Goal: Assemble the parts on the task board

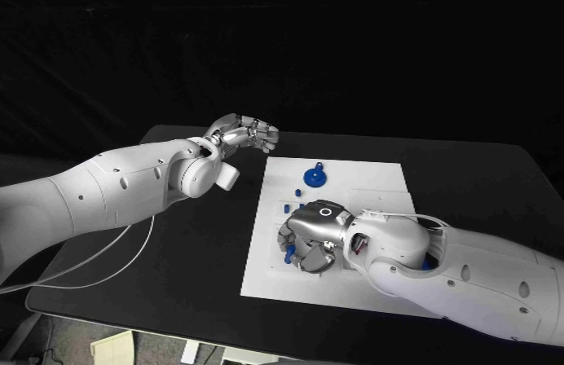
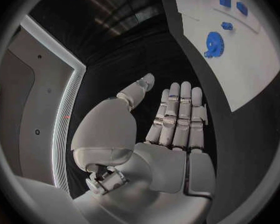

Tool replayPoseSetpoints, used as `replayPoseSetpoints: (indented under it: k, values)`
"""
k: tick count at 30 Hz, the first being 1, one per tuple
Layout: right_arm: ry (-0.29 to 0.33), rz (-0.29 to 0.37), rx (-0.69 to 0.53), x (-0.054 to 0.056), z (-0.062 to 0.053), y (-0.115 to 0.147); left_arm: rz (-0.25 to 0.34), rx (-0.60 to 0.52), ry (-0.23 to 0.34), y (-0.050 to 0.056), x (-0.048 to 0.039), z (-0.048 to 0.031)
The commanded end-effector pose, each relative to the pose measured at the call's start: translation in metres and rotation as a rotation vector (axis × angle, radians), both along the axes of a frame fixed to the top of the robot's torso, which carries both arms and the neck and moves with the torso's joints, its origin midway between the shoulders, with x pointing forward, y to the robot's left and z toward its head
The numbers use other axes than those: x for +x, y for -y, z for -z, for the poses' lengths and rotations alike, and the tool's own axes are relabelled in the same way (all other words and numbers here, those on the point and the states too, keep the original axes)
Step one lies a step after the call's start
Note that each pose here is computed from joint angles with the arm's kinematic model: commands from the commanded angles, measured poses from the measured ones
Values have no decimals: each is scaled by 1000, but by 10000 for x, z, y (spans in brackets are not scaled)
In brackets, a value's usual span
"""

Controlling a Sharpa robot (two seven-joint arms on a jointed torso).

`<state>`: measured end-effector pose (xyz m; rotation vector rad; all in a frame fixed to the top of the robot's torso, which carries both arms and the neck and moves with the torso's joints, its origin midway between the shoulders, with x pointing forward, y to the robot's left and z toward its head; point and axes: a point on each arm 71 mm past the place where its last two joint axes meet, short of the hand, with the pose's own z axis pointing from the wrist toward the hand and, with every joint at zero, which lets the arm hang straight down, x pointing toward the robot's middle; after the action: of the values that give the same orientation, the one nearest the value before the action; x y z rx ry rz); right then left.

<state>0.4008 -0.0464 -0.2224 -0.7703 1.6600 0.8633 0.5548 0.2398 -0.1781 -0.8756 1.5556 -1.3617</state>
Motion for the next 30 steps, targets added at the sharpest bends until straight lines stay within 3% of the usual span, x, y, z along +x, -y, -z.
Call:
replayPoseSetpoints:
  k: [1,12,30]
  values:
    - [48,4,-42,-10,12,10,14,-12,1,19,-4,-9]
    - [131,18,-43,-67,-85,54,12,-11,1,8,-4,-9]
    - [130,12,-91,-51,-100,31,15,-12,-1,14,-5,-8]
